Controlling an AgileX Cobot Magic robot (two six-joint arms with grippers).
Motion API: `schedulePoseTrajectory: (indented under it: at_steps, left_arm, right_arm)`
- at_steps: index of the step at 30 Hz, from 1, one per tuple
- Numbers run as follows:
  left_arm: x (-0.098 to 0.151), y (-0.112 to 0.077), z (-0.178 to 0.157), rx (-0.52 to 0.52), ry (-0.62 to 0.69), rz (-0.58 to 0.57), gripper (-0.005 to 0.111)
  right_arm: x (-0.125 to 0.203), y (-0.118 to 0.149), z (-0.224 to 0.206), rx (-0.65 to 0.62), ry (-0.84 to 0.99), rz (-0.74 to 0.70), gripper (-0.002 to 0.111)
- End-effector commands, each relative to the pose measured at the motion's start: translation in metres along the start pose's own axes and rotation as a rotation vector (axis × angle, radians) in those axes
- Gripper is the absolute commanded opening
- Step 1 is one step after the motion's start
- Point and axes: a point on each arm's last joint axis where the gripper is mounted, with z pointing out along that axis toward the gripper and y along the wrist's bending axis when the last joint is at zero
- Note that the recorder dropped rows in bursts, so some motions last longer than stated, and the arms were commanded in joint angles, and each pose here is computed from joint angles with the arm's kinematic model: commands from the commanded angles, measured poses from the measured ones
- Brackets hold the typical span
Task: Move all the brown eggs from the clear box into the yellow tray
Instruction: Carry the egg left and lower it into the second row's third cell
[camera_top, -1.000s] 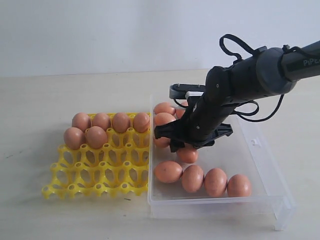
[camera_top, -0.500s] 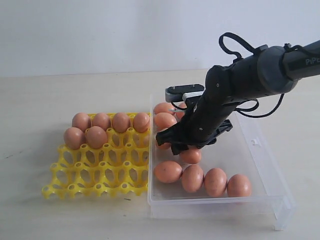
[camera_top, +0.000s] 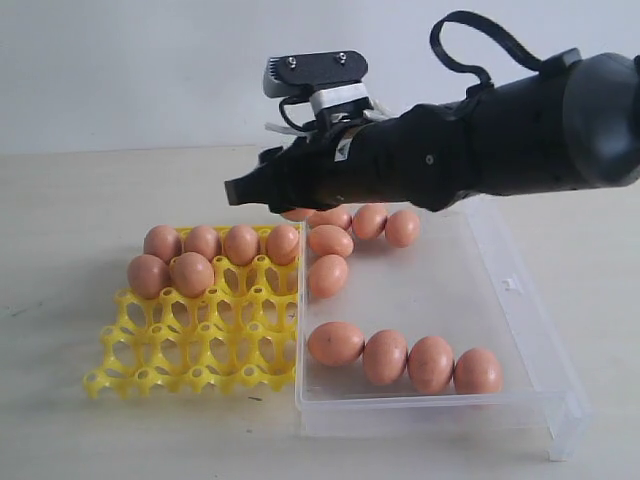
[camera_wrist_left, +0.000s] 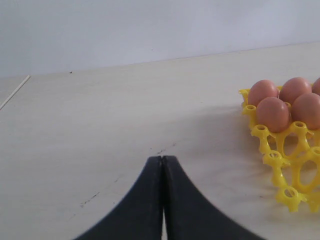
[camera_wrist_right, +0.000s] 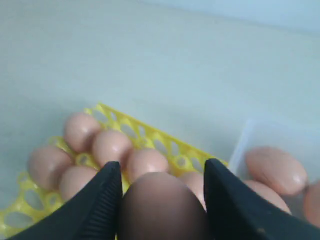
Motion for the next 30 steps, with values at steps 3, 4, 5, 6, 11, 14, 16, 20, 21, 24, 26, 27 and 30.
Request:
schedulePoseTrajectory:
  at_steps: [3, 4, 5, 6, 11, 14, 16, 20, 21, 24, 26, 27, 30]
  left_arm:
    - [-0.002, 0.0, -0.001, -0.001, -0.02, -0.008, 0.0]
    - [-0.002, 0.0, -0.001, -0.001, -0.02, -0.008, 0.0]
    - [-0.002, 0.0, -0.001, -0.001, -0.02, -0.008, 0.0]
    - [-0.002, 0.0, -0.001, -0.001, -0.02, -0.008, 0.0]
    - [-0.002, 0.0, -0.001, -0.001, -0.02, -0.008, 0.0]
    - [-0.002, 0.0, -0.001, -0.001, -0.02, -0.008, 0.0]
    - [-0.002, 0.0, -0.001, -0.001, -0.02, -0.008, 0.0]
    - [-0.002, 0.0, -0.001, -0.001, -0.02, -0.008, 0.0]
    - [-0.002, 0.0, -0.001, -0.001, -0.02, -0.008, 0.0]
    - [-0.002, 0.0, -0.001, -0.001, -0.02, -0.008, 0.0]
    - [-0.002, 0.0, -0.001, -0.001, -0.02, -0.008, 0.0]
    - [-0.002, 0.0, -0.001, -0.001, -0.02, -0.008, 0.0]
    - [-0.002, 0.0, -0.001, -0.001, -0.02, -0.008, 0.0]
  right_arm:
    - [-0.001, 0.034, 0.009, -0.077, -0.261, 0.054, 0.0]
    - [0.002, 0.038, 0.015, -0.09, -0.297, 0.086, 0.0]
    - [0.005, 0.039, 0.02, -0.097, -0.313, 0.107, 0.0]
    - [0.011, 0.042, 0.026, -0.106, -0.32, 0.126, 0.0]
    - [0.036, 0.038, 0.051, -0.097, -0.276, 0.168, 0.0]
    - [0.042, 0.037, 0.056, -0.096, -0.284, 0.184, 0.0]
    - [0.044, 0.036, 0.059, -0.1, -0.287, 0.212, 0.0]
    - [0.049, 0.035, 0.063, -0.095, -0.275, 0.212, 0.0]
    - [0.05, 0.035, 0.063, -0.094, -0.274, 0.212, 0.0]
    - [0.053, 0.034, 0.066, -0.092, -0.273, 0.211, 0.0]
    - [0.055, 0.034, 0.067, -0.092, -0.276, 0.209, 0.0]
    - [0.055, 0.034, 0.067, -0.092, -0.276, 0.209, 0.0]
    - [0.055, 0.034, 0.067, -0.093, -0.276, 0.207, 0.0]
